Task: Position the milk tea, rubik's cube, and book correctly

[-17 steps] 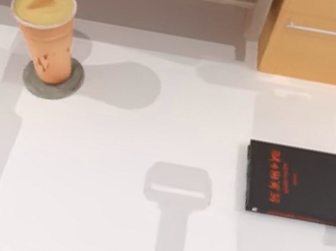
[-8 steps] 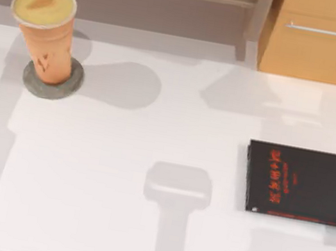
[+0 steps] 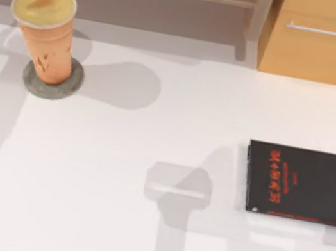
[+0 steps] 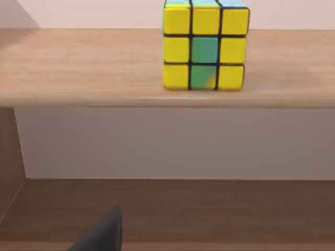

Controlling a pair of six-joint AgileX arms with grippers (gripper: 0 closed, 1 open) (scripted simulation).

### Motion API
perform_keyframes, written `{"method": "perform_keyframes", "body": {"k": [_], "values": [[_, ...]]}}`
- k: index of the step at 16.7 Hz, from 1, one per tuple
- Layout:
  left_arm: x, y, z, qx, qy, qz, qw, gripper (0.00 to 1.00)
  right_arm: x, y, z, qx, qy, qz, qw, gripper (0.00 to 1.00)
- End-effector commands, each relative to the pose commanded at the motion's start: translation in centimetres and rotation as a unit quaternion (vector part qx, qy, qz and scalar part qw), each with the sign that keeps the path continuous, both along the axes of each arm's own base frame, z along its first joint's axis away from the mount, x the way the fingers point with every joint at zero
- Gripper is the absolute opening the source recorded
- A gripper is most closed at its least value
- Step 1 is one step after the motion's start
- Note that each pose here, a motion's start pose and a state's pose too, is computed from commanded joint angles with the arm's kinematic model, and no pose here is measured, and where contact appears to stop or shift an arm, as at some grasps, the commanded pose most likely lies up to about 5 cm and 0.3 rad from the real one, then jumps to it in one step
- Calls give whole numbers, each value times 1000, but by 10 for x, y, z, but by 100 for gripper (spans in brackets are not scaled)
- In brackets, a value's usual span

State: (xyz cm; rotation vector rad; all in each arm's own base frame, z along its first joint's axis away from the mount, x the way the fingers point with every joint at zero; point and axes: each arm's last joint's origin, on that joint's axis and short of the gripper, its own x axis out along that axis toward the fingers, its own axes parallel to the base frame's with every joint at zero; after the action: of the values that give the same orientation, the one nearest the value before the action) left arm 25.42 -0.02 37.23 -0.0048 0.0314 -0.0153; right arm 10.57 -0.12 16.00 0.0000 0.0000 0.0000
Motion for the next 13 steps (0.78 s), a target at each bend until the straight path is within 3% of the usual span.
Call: {"method": "perform_keyframes", "body": {"k": [4,7,13], "values": [[-78,-1,-59,0,11,1,1000,100,0,0,0,0,0,0,1000,100],[-120,-1,-113,0,8,3,1000,100,0,0,0,0,0,0,1000,100],[-148,-1,-198,2,-12,7,1000,100,0,0,0,0,0,0,1000,100]]}}
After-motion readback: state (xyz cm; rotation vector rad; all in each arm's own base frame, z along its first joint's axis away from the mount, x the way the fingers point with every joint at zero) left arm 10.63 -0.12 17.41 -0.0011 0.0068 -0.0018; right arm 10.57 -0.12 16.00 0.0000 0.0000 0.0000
